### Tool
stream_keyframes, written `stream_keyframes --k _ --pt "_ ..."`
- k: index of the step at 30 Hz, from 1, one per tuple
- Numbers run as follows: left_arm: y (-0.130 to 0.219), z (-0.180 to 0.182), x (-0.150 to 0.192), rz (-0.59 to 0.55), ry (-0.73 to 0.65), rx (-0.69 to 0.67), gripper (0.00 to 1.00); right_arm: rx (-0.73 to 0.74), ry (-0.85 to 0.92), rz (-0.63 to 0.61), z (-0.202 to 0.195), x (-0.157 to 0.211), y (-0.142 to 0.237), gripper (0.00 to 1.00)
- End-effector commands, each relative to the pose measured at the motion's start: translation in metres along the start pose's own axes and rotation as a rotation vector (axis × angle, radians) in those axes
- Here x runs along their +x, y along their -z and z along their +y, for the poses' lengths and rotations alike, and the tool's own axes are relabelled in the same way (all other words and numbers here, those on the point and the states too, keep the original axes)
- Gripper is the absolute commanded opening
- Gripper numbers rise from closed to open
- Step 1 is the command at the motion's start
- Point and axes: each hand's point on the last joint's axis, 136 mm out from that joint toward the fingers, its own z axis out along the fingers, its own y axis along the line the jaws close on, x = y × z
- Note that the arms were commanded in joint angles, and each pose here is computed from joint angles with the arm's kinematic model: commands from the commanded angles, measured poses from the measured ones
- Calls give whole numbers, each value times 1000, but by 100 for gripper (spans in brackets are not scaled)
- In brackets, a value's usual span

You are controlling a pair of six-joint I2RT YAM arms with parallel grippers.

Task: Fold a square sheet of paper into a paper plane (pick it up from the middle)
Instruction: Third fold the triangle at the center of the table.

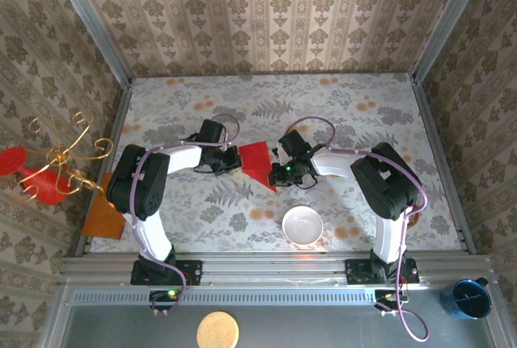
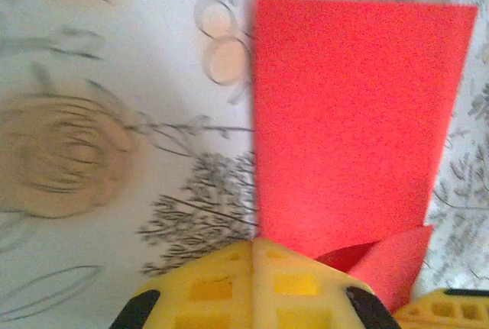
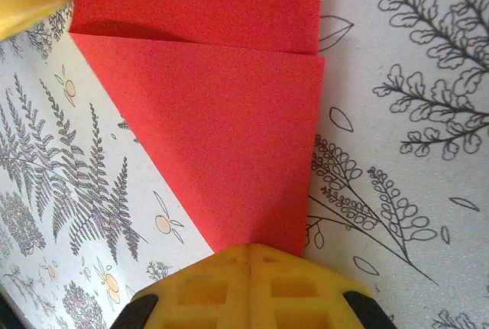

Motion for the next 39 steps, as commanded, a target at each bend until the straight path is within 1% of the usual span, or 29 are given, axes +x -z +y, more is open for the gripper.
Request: stream_keyframes --k 1,4,5,6,8,12,16,18,23,28,34,37,39 --pt "27 -3 -19 -115 -57 -42 0 221 -112 148 -64 49 -10 0" --pt "41 -26 -18 -155 -110 -36 1 212 -112 140 -61 45 -9 0" --pt "44 -26 -19 -167 -110 -42 1 210 -114 141 -61 45 -10 0" --pt "41 -39 -8 -153 -140 -30 1 207 -115 142 -61 45 -10 0" --pt "35 -49 3 -131 -147 -12 1 209 -119 146 -62 47 -12 0" --pt "12 -70 29 -60 -165 45 0 215 -127 157 -65 51 -14 0" --pt "-9 -77 45 0 -184 41 0 222 -133 159 -68 52 -14 0" --pt "-16 -76 49 13 -187 39 0 226 -134 157 -68 52 -13 0" --pt "-26 -55 51 21 -189 -26 0 259 -151 172 -76 59 -14 0" --pt "-29 -20 42 5 -155 -83 0 317 -172 200 -90 70 -12 0" --pt "-19 20 22 -27 -100 -117 0 358 -201 199 -103 76 -8 0" --pt "-9 34 8 -56 -70 -118 0 356 -215 185 -105 72 -6 0" --pt "-4 35 -1 -80 -60 -100 0 350 -214 175 -103 69 -5 0"
